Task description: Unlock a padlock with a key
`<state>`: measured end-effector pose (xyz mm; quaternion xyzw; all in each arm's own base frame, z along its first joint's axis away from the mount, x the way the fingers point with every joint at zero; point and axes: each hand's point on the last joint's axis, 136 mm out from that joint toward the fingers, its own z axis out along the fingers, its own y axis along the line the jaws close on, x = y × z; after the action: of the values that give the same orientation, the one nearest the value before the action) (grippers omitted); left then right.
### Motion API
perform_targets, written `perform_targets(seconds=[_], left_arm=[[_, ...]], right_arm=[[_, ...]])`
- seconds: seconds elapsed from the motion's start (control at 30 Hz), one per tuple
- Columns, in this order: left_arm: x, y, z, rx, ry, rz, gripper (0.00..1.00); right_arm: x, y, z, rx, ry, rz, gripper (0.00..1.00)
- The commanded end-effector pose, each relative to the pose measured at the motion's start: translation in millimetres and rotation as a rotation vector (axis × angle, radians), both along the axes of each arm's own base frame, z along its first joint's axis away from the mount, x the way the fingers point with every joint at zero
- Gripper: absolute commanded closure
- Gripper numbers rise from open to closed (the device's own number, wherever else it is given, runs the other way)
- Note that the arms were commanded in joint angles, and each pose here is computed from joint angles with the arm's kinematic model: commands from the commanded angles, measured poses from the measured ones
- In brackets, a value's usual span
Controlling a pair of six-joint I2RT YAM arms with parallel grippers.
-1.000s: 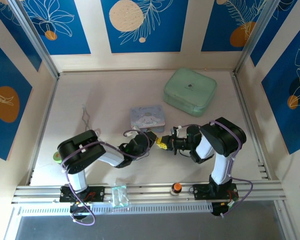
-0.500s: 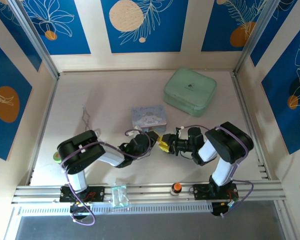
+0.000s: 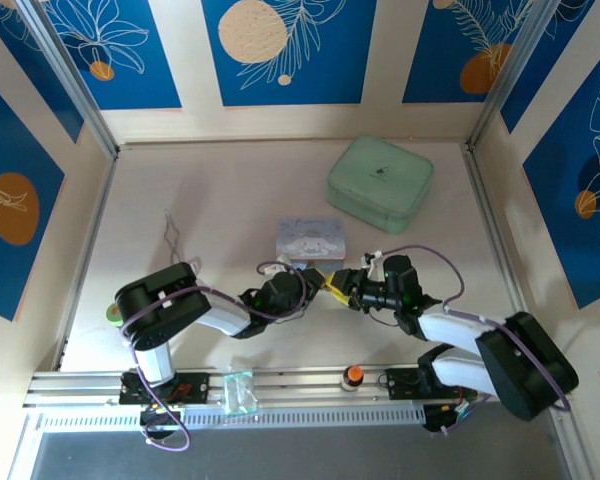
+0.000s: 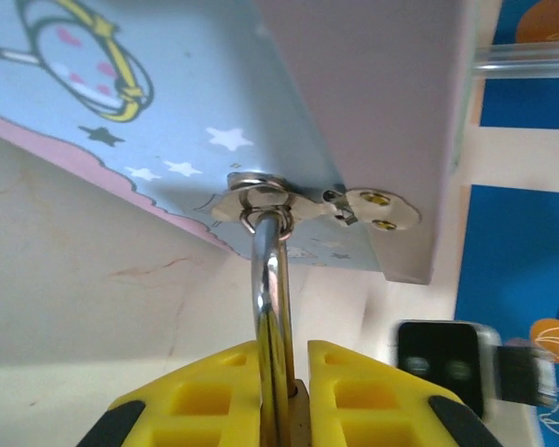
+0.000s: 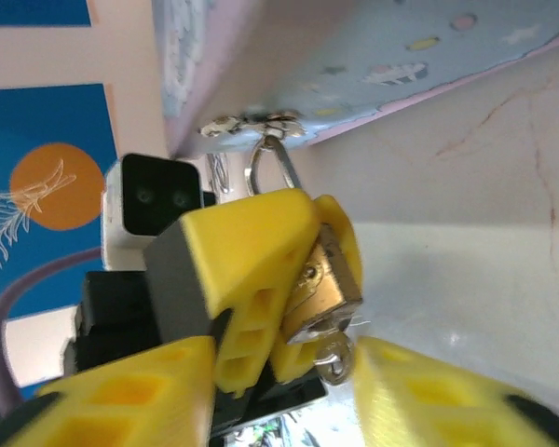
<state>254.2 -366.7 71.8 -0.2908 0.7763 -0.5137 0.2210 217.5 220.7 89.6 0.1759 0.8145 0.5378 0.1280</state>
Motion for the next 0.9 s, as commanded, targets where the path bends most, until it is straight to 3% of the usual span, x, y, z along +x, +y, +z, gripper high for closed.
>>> perform_targets(seconds=[0.0,0.07,0.17,0.23,0.3,0.37,0.4,0.47,0.57,0.63,0.7,0.87], left_arm=[[-3,-8,14,-0.015,-0.035,-0.035,1.00],[-3,-6,10,0.005,-0.029,-0.034,1.00],[-6,-4,4,0.023,-0.016,-0.039,1.00],[-8,-4,0,0.044,-0.002,-0.056,1.00],[-13,-5,-6,0.095,0.023,-0.087,1.00],[-16,-4,-8,0.145,0.037,-0.108,1.00],[-17,-3,-7,0.163,0.038,-0.115,1.00],[-17,-2,-4,0.170,0.036,-0.117,1.00],[-16,0,0,0.166,0.039,-0.130,1.00],[-17,0,2,0.164,0.038,-0.141,1.00],[-18,2,3,0.172,0.039,-0.145,1.00],[-18,7,5,0.161,0.039,-0.147,1.00]], right_arm=[[-2,-8,-6,-0.080,0.012,-0.008,0.47],[-5,-11,-9,-0.107,0.017,0.007,0.48],[-8,-10,-2,-0.216,-0.074,0.089,0.59],[-13,-14,-1,-0.403,-0.170,0.151,0.63],[-12,-24,9,-0.635,-0.332,0.186,0.63],[-12,-27,21,-0.778,-0.492,0.215,0.62],[-13,-23,25,-0.812,-0.587,0.258,0.58],[-17,-18,27,-0.849,-0.686,0.329,0.00],[-17,-17,23,-0.886,-0.698,0.373,0.04],[-18,-12,22,-0.894,-0.732,0.399,0.17],[-17,-7,23,-0.920,-0.798,0.397,0.19],[-26,7,19,-0.895,-0.916,0.434,0.43]])
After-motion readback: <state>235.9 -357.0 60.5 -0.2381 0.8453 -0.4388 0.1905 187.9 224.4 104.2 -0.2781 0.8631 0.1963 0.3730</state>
